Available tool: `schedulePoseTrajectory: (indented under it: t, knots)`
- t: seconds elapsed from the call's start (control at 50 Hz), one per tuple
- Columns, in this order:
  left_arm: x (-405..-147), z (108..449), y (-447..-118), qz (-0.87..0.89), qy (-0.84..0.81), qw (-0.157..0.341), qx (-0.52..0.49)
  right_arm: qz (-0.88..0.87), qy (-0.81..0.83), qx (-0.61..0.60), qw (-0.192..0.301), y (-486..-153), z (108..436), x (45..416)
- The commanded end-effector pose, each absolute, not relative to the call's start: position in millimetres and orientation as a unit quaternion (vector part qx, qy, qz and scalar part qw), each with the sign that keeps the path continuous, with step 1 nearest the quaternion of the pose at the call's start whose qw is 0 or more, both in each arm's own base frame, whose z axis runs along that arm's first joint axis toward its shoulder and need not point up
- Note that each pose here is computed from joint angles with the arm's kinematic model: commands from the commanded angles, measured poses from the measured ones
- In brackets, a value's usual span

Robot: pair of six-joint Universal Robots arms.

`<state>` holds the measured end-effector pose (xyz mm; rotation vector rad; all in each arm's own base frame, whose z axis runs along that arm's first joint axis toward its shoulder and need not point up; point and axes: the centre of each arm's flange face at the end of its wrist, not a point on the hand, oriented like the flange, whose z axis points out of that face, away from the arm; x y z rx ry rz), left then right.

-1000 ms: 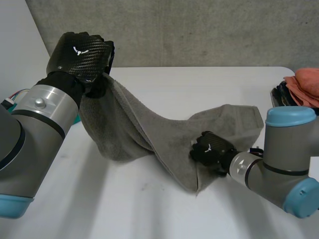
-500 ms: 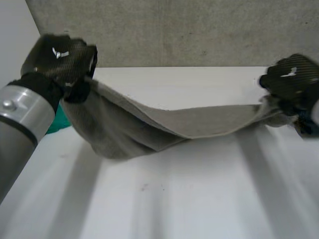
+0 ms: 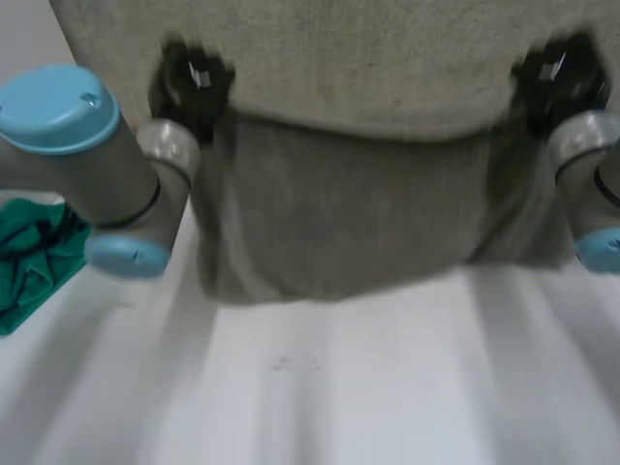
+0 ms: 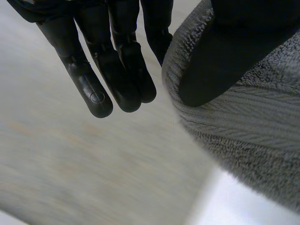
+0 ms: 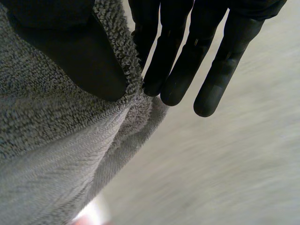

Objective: Fold the laundry.

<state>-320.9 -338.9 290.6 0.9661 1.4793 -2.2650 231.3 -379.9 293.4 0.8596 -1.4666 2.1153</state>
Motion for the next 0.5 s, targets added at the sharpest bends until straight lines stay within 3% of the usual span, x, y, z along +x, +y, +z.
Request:
schedulePoseTrajectory:
  t: [0.02,0.12,0.2,0.34,0.4,0.5]
  knots:
    - [-317.8,355.1,-354.9,-0.894,0.368,0.155,0.204,0.862,-0.411,0.216,0.201,-380.9,341.3,233.0]
    - [-309.9,325.5,-347.8,-0.865,0.42,0.151,0.231,0.825,-0.471,0.256,0.18,-367.7,313.6,240.5]
    - [-305.0,279.9,-337.6,-0.826,0.48,0.133,0.263,0.765,-0.548,0.296,0.165,-355.0,276.0,237.9]
    - [-293.4,199.3,-301.0,-0.746,0.573,0.107,0.323,0.589,-0.714,0.362,0.107,-316.0,187.8,223.5]
    - [-290.7,185.5,-292.2,-0.73,0.587,0.104,0.333,0.56,-0.739,0.367,0.078,-308.8,166.2,224.4]
    - [-291.6,176.0,-275.1,-0.717,0.596,0.094,0.349,0.539,-0.75,0.379,0.059,-299.7,159.7,225.3]
